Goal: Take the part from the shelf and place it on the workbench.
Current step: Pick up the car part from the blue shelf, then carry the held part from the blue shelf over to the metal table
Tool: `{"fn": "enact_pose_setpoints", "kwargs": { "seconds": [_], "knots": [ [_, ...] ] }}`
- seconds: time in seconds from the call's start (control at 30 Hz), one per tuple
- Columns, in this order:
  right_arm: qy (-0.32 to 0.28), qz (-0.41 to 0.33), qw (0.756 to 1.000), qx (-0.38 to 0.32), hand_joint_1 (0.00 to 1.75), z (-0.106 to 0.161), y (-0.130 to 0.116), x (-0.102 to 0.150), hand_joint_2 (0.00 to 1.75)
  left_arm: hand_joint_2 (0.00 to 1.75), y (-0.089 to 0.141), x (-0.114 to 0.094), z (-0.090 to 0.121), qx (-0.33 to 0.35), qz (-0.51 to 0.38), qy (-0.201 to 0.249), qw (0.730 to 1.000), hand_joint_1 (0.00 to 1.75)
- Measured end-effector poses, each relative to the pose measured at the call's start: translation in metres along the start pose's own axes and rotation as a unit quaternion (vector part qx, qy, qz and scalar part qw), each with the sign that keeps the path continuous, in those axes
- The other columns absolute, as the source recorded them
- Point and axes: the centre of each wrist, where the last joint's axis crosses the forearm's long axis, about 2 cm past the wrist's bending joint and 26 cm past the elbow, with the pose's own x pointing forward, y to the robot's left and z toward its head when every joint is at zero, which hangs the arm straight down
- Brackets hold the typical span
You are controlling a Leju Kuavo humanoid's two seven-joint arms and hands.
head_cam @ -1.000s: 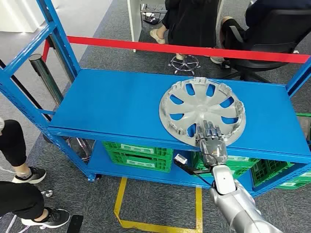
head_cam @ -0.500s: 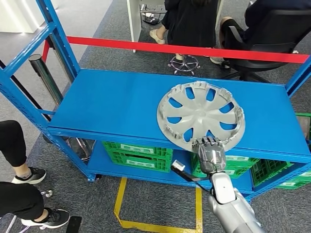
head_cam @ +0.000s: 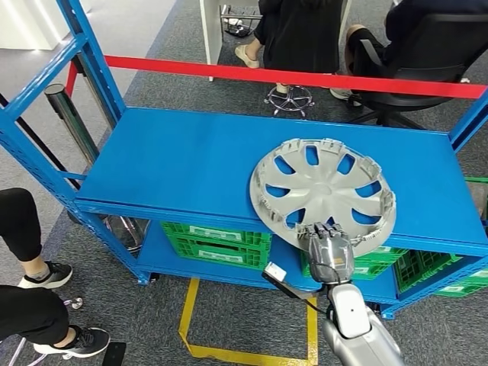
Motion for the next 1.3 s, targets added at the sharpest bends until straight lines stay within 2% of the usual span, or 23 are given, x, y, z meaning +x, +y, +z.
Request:
{"fn": "enact_pose_setpoints", "kwargs": {
  "seconds": [0.13, 0.23, 0.33, 0.53, 0.63, 0.73, 1.3],
  "knots": [
    [-0.001, -0.001, 0.998, -0.058, 1.75, 0.004, -0.025, 0.000, 1.75, 1.75, 0.001, -0.002, 0.001, -0.004, 0.026, -0.009, 1.000, 0.00],
    [-0.069, -0.014, 0.990, -0.121, 1.75, 0.005, -0.056, 0.003, 1.75, 1.75, 0.001, -0.005, 0.002, -0.007, 0.051, -0.007, 0.999, 0.00],
    [-0.133, -0.033, 0.973, -0.184, 1.75, 0.005, -0.088, 0.020, 1.75, 1.75, 0.002, -0.005, 0.002, -0.005, 0.067, -0.007, 0.998, 0.00],
    [-0.131, -0.124, 0.947, -0.266, 1.75, 0.004, -0.130, 0.052, 1.75, 1.75, 0.008, -0.007, 0.002, 0.003, 0.108, -0.040, 0.993, 0.00],
    [-0.161, -0.162, 0.926, -0.301, 1.75, 0.001, -0.138, 0.057, 1.75, 1.75, 0.011, -0.007, 0.001, 0.025, 0.108, -0.037, 0.993, 0.00],
    [-0.176, -0.172, 0.915, -0.319, 1.75, -0.002, -0.139, 0.058, 1.75, 1.75, 0.014, -0.006, 0.000, 0.042, 0.104, -0.031, 0.993, 0.00],
    [-0.128, -0.190, 0.924, -0.308, 1.75, 0.022, -0.130, 0.043, 1.75, 1.75, 0.016, -0.008, 0.001, 0.059, 0.055, -0.033, 0.996, 0.00]
  ]
}}
